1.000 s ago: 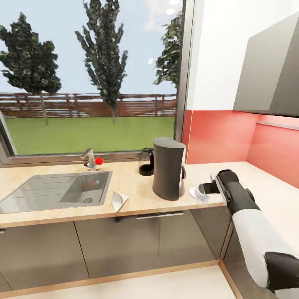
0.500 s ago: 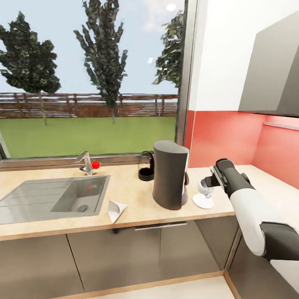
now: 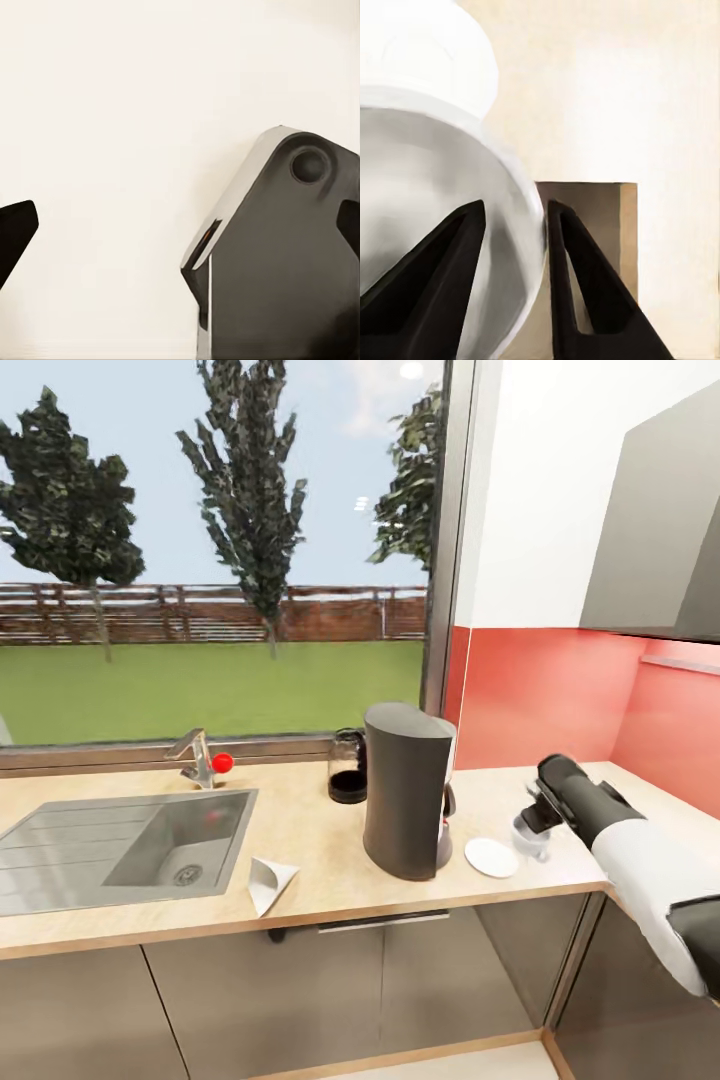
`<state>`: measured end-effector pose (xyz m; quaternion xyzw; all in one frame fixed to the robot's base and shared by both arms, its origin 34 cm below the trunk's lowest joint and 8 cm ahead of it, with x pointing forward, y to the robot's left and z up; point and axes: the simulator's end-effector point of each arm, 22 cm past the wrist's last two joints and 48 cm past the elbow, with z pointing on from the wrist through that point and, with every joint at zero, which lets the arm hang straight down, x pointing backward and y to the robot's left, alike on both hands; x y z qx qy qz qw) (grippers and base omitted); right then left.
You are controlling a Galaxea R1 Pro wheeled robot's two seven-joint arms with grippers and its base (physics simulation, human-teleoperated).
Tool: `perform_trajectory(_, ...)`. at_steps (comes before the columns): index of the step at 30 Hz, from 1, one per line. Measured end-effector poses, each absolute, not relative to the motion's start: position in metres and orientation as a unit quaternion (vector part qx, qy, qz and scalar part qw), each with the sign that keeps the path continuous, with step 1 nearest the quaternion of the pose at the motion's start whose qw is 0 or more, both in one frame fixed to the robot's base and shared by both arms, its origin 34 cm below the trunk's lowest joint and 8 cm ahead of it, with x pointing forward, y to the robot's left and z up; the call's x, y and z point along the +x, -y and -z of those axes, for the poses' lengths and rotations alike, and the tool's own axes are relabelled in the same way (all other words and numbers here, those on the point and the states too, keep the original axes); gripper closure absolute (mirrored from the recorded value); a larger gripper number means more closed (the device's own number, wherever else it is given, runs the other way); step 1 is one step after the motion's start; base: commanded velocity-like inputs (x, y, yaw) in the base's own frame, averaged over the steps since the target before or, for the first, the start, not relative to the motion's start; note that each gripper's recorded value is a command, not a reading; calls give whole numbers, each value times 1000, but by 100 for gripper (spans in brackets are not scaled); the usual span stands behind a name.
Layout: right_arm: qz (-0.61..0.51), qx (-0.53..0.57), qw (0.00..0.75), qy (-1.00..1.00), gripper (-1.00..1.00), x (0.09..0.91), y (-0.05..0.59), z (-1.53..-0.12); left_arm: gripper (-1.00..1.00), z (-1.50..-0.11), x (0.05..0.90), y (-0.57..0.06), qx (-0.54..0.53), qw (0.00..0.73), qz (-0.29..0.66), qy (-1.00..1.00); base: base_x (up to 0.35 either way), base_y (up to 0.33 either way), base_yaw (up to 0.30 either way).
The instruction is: Set up a coffee station on the kitchen countertop: keep the coffee maker on the countertop, move the bottle of coffee from the kitchen shelf to the counter next to the coffee maker, place a paper coffee filter on top of the coffee maker, put the saucer next to the coffee maker with the coffee cup on the saucer, and place the electric kettle next to the coffee maker.
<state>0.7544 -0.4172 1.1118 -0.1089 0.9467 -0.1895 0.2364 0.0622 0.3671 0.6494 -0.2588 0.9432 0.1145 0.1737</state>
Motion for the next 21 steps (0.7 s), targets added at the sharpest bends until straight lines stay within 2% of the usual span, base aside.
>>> perform_trajectory(9,153,-208,146,-955,100,714,430,-1081,-100,-649,57,-362,-264,170,-114,-943,0,0,0)
perform_trajectory(17,132,-217,136,-958,100,708,422,-1078,-100,-648,57,-359,-262,167,-111,-944,8,0,0)
perform_trajectory(21,125,-221,140,-957,100,709,418,-1079,-100,-646,52,-358,-266,155,-109,-945,271,0,0)
